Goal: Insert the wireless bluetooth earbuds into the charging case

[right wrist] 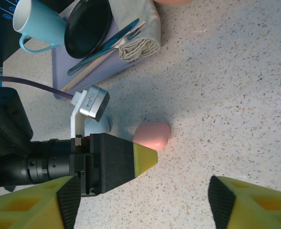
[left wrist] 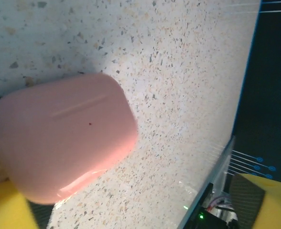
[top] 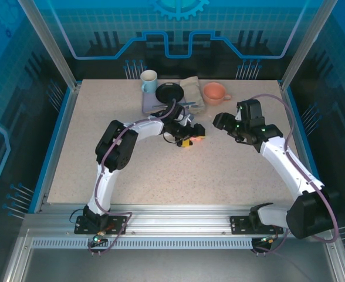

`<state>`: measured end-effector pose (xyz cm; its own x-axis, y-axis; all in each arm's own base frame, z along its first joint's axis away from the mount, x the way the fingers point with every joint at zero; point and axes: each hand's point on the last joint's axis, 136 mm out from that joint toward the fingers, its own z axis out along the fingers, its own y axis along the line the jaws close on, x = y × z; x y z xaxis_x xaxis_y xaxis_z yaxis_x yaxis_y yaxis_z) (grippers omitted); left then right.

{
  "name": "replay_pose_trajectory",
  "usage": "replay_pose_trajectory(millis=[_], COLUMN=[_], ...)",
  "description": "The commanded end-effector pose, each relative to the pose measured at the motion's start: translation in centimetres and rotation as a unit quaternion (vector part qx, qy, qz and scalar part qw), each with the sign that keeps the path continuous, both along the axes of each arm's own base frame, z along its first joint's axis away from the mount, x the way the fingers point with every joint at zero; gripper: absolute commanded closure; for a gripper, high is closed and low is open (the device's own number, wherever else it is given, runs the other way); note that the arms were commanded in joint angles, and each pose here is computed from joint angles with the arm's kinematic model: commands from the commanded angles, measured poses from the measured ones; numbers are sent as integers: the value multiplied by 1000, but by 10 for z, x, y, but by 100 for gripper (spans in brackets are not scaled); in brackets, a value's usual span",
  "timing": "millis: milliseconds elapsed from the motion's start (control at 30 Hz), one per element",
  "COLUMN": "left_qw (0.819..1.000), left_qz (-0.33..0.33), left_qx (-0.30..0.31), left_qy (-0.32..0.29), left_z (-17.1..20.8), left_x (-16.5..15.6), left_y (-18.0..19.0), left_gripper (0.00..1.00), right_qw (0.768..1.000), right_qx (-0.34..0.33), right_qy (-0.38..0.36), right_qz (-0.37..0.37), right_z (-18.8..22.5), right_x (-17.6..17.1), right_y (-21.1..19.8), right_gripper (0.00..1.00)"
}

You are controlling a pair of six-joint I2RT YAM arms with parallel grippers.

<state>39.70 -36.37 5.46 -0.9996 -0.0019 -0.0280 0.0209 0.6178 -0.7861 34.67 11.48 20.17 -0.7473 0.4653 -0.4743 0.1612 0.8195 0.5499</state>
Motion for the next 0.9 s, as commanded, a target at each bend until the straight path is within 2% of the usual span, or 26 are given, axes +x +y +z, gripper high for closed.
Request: replay_pose_trajectory(millis=[0,133,267,333,433,500,533,600,667,733,867], left_qw=[992,986,986,985,971,948,929,885,831,795,765], left_qz=[31,35,36,43,62,75,83,94,110,122,195], left_qx=[103,148,162,163,181,205,217,243,280,313,349], left_qy=[67,65,36,-22,-143,-231,-289,-385,-468,-506,-505], left_z=[-27,-6,28,64,120,150,169,188,200,203,184], left_x=[-17,-22,-29,-28,-20,-15,-13,-11,-12,-14,-14], left_y=[36,51,64,72,95,114,126,148,174,199,265], left_gripper=[1,1,1,1,1,1,1,1,1,1,1], right_qw=[1000,999,998,996,985,973,963,943,925,914,899], right_qx=[-10,-27,-43,-68,-143,-194,-225,-277,-320,-359,-402], right_qy=[3,11,10,3,-17,-38,-50,-83,-121,-118,-112], right_qz=[-15,-30,-44,-57,-91,-118,-139,-166,-165,-150,-136], right_z=[7,11,15,17,20,18,17,12,4,-12,-47], right_x=[-6,-15,-21,-20,-12,-5,-1,6,14,18,26], right_y=[-13,-27,-42,-56,-85,-104,-116,-134,-141,-146,-152], right_gripper=[19,0,0,0,0,0,0,0,0,0,0])
